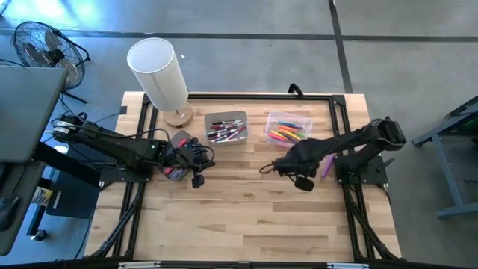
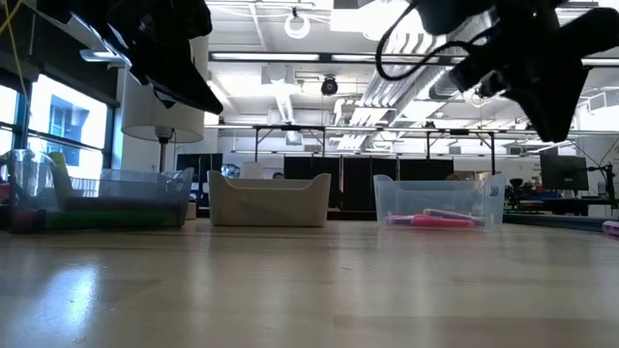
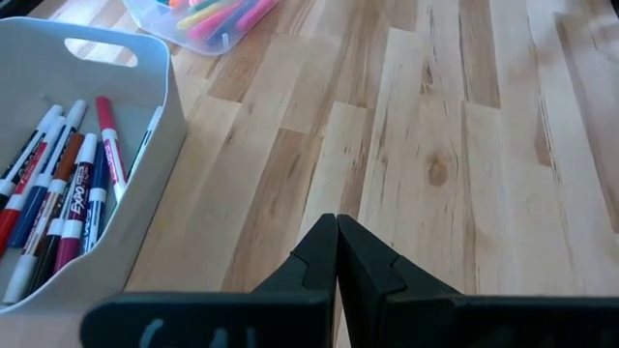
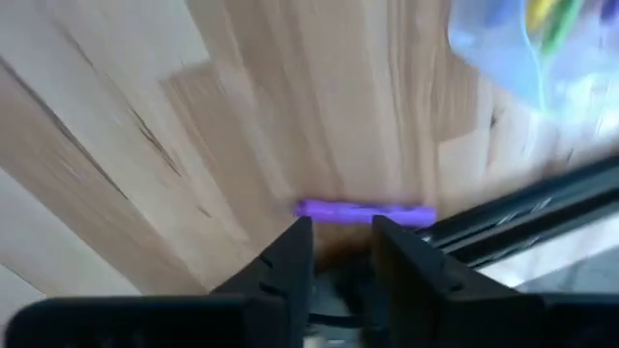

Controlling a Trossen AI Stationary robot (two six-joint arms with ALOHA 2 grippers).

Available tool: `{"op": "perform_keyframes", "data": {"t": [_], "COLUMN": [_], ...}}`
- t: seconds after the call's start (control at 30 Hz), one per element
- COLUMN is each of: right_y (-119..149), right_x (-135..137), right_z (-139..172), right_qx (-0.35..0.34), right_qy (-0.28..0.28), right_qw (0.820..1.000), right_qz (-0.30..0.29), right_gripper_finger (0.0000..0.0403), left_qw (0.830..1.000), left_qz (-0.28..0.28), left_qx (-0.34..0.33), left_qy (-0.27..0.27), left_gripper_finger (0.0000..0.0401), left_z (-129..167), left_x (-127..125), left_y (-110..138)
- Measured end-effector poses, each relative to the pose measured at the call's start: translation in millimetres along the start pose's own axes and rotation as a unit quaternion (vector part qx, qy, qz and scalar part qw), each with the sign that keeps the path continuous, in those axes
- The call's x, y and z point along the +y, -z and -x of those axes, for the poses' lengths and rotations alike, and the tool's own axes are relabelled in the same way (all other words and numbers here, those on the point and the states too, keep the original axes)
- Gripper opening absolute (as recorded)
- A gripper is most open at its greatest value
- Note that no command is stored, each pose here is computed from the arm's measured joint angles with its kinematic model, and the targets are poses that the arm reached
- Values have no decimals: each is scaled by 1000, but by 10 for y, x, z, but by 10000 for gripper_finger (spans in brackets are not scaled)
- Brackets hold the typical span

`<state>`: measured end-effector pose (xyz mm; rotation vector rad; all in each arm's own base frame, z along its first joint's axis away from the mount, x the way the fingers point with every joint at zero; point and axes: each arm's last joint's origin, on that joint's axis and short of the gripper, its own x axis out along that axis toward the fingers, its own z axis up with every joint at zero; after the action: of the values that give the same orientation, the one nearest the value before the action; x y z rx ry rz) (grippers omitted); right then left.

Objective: Pick & Place Markers
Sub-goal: Put the purple highlighter pen into the black bin

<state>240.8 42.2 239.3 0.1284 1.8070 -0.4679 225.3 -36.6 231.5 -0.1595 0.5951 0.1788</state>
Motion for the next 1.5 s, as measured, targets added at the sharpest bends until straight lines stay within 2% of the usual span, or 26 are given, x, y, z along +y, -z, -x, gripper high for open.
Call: {"op": "perform_keyframes", "data": {"t": [0.13, 0.3, 0.5, 0.67, 0.8, 0.9, 1.0, 1.13, 1.27, 1.43, 1.5], "right_y": [-25, 48, 150, 258, 332, 352, 360, 373, 357, 322, 296], "right_x": [-78, -95, -99, -86, -45, -10, 25, 49, 81, 103, 120], "right_z": [-107, -356, -762, -1008, -1143, -1227, -1300, -1353, -1390, -1372, -1342], "right_qx": [21, 68, 103, 120, 117, 97, 79, 64, 40, 24, 16], "right_qy": [3, 9, 12, 18, 34, 50, 39, 51, 47, 40, 32], "right_qw": [991, 962, 934, 914, 896, 892, 893, 881, 871, 867, 868], "right_qz": [129, 265, 342, 388, 428, 439, 441, 466, 487, 497, 496], "right_gripper_finger": [122, 161, 203, 212, 203, 195, 188, 173, 136, 61, 54], "left_qw": [1000, 1000, 1000, 1000, 1000, 1000, 1000, 1000, 1000, 1000, 1000], "left_qz": [1, 1, 2, 2, 8, 17, 26, 26, 26, 27, 27], "left_qx": [0, -1, -1, -1, -1, -1, -1, -1, -1, -1, 0], "left_qy": [-1, -1, -1, -1, -1, -1, -1, -1, -1, 0, 0], "left_gripper_finger": [1, 1, 1, 1, 1, 1, 1, 1, 1, 1, 1], "left_z": [0, 1, 1, 1, 1, 1, 1, 1, 1, 1, 1], "left_x": [0, 1, 1, 0, 0, 0, 0, 0, 0, 0, 0], "left_y": [0, -1, -1, -1, -1, -1, -1, -1, -1, -1, -1]}}
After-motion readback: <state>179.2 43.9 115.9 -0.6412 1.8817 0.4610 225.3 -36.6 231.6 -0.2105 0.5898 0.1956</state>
